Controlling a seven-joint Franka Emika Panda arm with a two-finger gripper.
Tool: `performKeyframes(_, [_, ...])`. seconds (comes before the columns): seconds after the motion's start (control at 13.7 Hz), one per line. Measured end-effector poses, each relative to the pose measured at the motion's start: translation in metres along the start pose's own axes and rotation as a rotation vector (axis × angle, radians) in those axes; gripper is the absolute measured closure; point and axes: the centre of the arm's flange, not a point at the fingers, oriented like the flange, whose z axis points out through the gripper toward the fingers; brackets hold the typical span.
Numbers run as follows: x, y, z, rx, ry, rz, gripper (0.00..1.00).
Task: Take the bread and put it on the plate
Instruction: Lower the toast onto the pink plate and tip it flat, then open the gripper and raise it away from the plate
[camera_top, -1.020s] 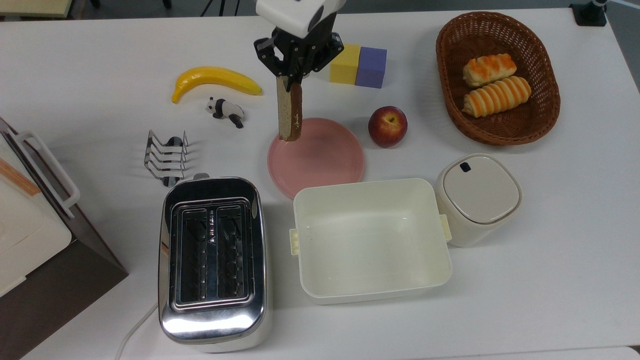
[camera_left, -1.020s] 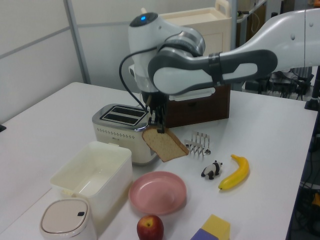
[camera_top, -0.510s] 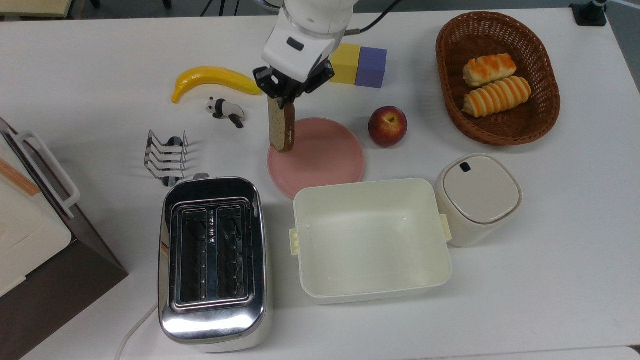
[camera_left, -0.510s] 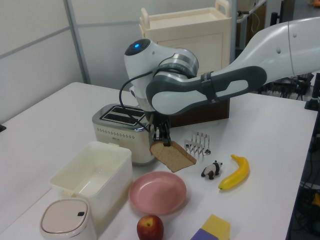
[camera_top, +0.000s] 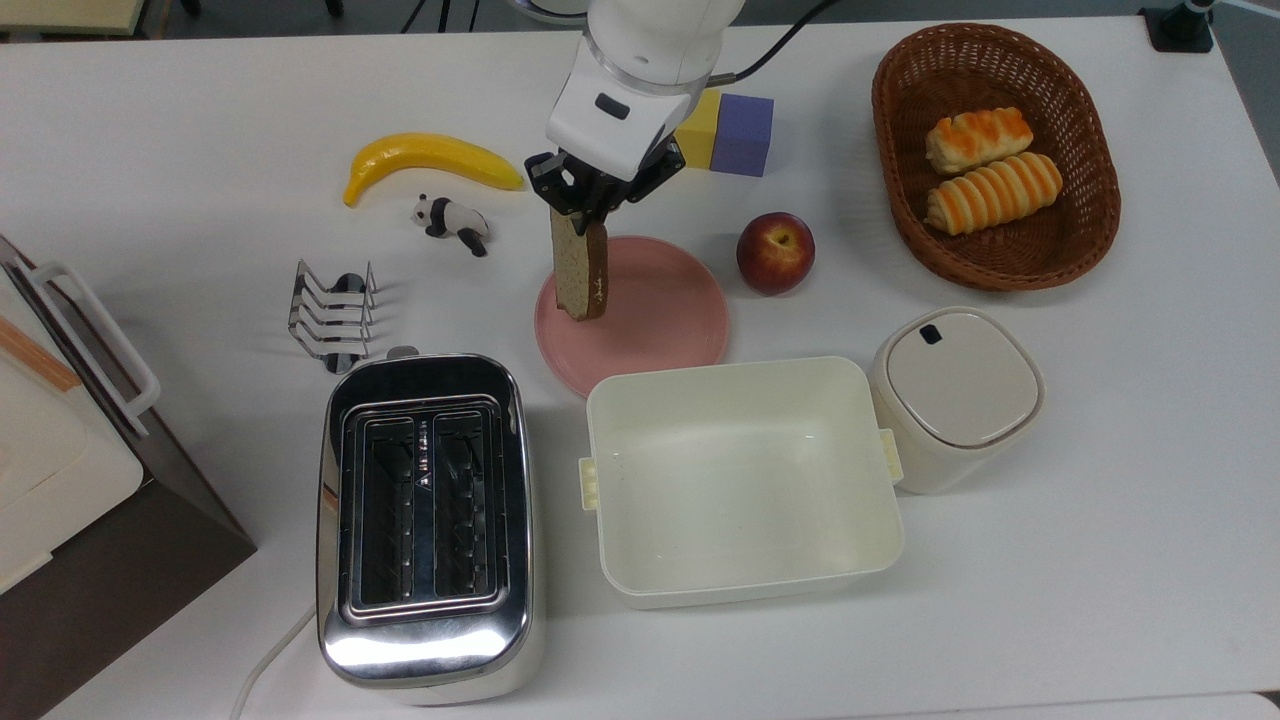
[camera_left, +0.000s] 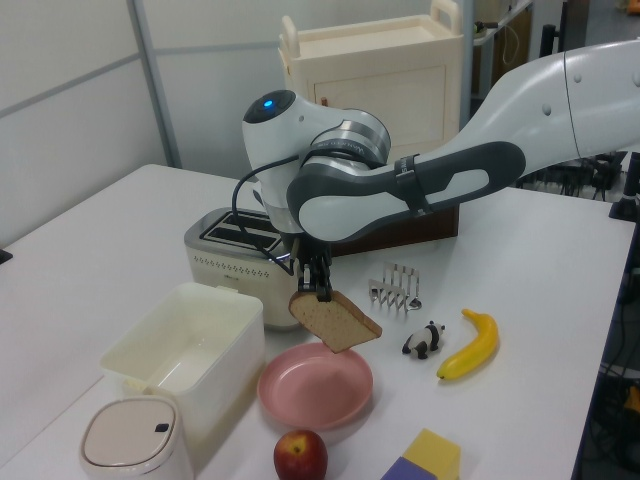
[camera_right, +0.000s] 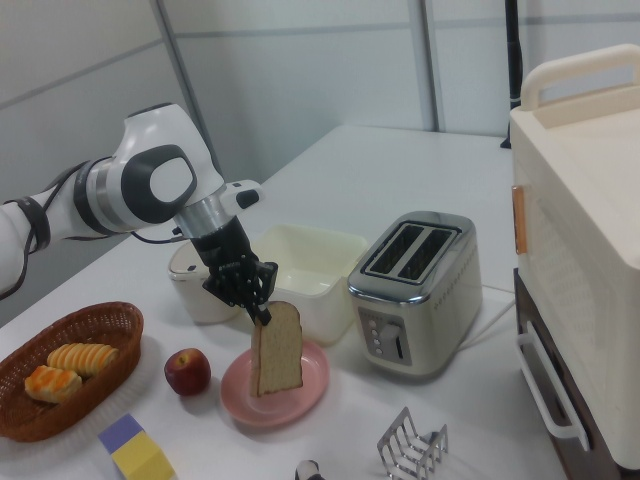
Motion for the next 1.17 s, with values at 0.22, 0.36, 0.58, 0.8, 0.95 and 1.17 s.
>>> performKeyframes(0.22, [0.001,-0.002,0.003,-0.014,-0.005,-0.010,0.91])
performKeyframes(0.36, [0.003,-0.003,0.009,-0.019,-0.015,-0.016,0.89])
performKeyframes(0.58, [0.004,-0.003,0.011,-0.020,-0.017,-0.018,0.58])
performKeyframes(0.8, [0.004,-0.003,0.011,-0.020,-0.016,-0.018,0.25])
performKeyframes(0.95, [0.004,-0.002,0.011,-0.020,-0.015,-0.017,0.04])
performKeyframes(1.17, [0.004,-0.002,0.010,-0.021,-0.014,-0.017,0.00])
